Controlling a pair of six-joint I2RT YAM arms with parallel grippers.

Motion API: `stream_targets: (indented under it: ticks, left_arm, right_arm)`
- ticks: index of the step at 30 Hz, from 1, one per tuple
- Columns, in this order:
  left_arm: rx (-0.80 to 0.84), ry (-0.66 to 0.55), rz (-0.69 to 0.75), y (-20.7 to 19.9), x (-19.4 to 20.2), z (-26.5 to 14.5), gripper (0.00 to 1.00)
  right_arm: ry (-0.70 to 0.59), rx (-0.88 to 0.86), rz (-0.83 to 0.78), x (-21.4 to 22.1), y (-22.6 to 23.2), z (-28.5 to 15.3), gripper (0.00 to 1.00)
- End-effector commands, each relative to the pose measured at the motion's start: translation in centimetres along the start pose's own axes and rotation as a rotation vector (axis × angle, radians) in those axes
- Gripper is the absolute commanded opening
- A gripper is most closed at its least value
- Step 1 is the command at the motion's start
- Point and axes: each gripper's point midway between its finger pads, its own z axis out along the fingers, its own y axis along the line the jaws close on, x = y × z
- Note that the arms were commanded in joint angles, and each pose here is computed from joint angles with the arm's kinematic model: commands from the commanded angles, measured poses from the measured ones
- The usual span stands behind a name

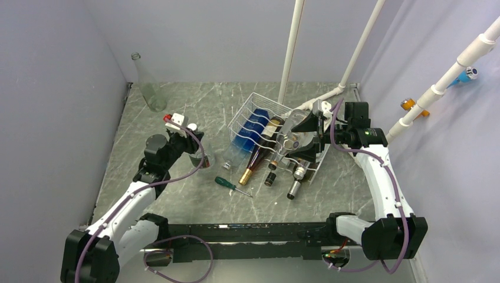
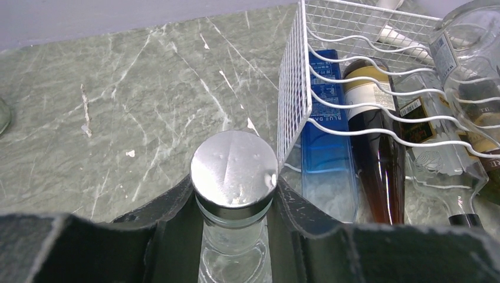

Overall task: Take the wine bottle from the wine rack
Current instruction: Pick up the wine bottle from the center of the board, then place the wine bottle at the center of the board.

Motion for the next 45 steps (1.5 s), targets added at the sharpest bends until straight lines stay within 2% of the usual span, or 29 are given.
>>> stream_targets:
  ticks: [1, 7, 18, 34, 45]
  left_arm:
    - [-0.035, -0.107, -0.027, 0.3, -4.8, 0.6, 0.0]
    - [-0.136, -0.184, -0.023, 2.2, -7.8, 0.6, 0.0]
    - [-0.19, -0.286, 0.007, 5.8, -12.4, 2.3, 0.0]
    - [-0.267, -0.389, 0.127, 10.8, -17.3, 6.1, 0.0]
    - [-0.328, -0.436, 0.134, 14.7, -19.8, 8.3, 0.0]
  right_arm:
    - [-0.031, -0.014, -0.068, -1.0, 0.3, -0.1, 1.0]
    - [-0.027, -0.013, -0.069, -0.9, 0.3, -0.2, 1.0]
    - [-0.021, -0.01, -0.064, -0.5, 0.1, -0.1, 1.0]
    - [-0.017, -0.012, -0.057, -0.1, 0.0, 0.0, 1.0]
    - [-0.015, -0.013, -0.056, 0.0, -0.1, 0.0, 1.0]
